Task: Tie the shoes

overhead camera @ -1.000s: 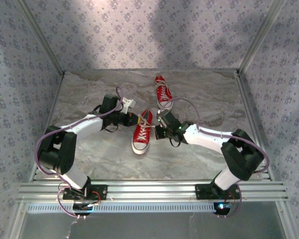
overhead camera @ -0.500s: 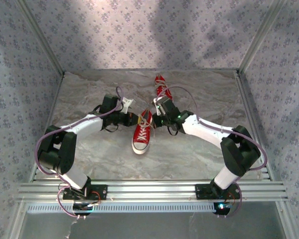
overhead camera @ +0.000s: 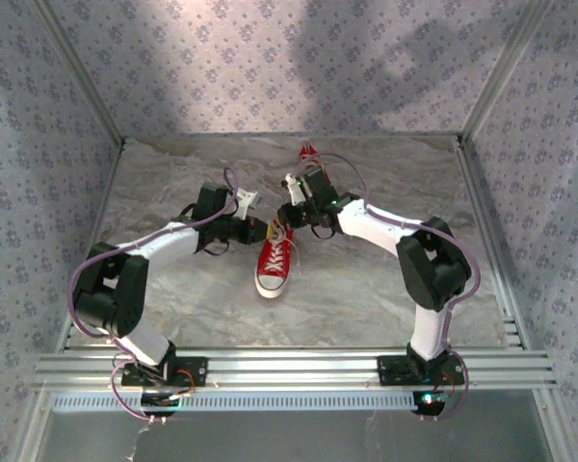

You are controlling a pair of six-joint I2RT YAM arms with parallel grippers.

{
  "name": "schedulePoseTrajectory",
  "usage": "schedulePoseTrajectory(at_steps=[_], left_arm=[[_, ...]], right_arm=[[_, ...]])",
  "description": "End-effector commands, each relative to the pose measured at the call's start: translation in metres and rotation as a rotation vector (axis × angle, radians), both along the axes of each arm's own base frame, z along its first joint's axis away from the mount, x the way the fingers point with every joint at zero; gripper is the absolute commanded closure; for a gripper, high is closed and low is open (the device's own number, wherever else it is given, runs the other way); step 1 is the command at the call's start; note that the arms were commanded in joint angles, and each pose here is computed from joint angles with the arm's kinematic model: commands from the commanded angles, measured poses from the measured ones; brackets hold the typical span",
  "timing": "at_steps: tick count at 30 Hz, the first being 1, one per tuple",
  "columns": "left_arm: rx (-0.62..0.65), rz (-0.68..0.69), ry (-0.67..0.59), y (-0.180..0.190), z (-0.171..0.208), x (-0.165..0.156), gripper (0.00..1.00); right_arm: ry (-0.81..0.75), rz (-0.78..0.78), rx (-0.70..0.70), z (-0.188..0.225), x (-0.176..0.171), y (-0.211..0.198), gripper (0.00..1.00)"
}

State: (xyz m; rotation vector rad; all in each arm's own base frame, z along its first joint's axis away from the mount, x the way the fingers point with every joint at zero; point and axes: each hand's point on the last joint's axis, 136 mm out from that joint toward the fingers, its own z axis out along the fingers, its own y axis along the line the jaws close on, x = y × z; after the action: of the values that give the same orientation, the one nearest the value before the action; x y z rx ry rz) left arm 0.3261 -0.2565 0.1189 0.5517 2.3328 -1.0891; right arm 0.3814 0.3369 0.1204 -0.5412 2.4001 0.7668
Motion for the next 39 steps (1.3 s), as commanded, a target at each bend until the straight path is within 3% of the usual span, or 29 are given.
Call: schedulePoseTrajectory(at_steps=[1,6,9,17,26,31,35,39], left_arm=[[-0.029,-0.014,-0.034,-0.004,0.012,-0.002,1.00],[-0.027,-0.008,-0.029,-0.003,0.009,-0.003,1.00],[-0.028,-0.006,-0.029,-0.003,0.009,-0.003,1.00],[-0.040,0.013,-0.022,-0.003,0.005,-0.003,1.00],[-0.053,0.034,-0.008,-0.004,-0.003,0.000,1.00],[-0.054,0.032,-0.007,-0.004,-0.003,0.000,1.00],[-0.045,0.034,-0.005,-0.003,-0.005,-0.001,1.00],[-0.041,0.031,-0.005,-0.003,-0.007,-0.001,1.00]], right_arm=[[0.038,0.023,0.039,0.004,0.004,0.010,0.95],[0.034,-0.016,0.026,0.004,0.014,0.007,0.74],[0.015,-0.048,0.010,0.010,0.019,0.001,0.70],[-0.063,-0.221,-0.096,0.023,0.007,-0.039,0.70],[0.028,-0.260,-0.099,0.007,-0.044,-0.021,0.69],[0.033,-0.271,-0.122,0.001,-0.040,-0.013,0.66],[0.003,-0.360,-0.169,0.000,-0.034,-0.035,0.66],[0.055,-0.290,-0.139,-0.014,-0.039,-0.035,0.67]])
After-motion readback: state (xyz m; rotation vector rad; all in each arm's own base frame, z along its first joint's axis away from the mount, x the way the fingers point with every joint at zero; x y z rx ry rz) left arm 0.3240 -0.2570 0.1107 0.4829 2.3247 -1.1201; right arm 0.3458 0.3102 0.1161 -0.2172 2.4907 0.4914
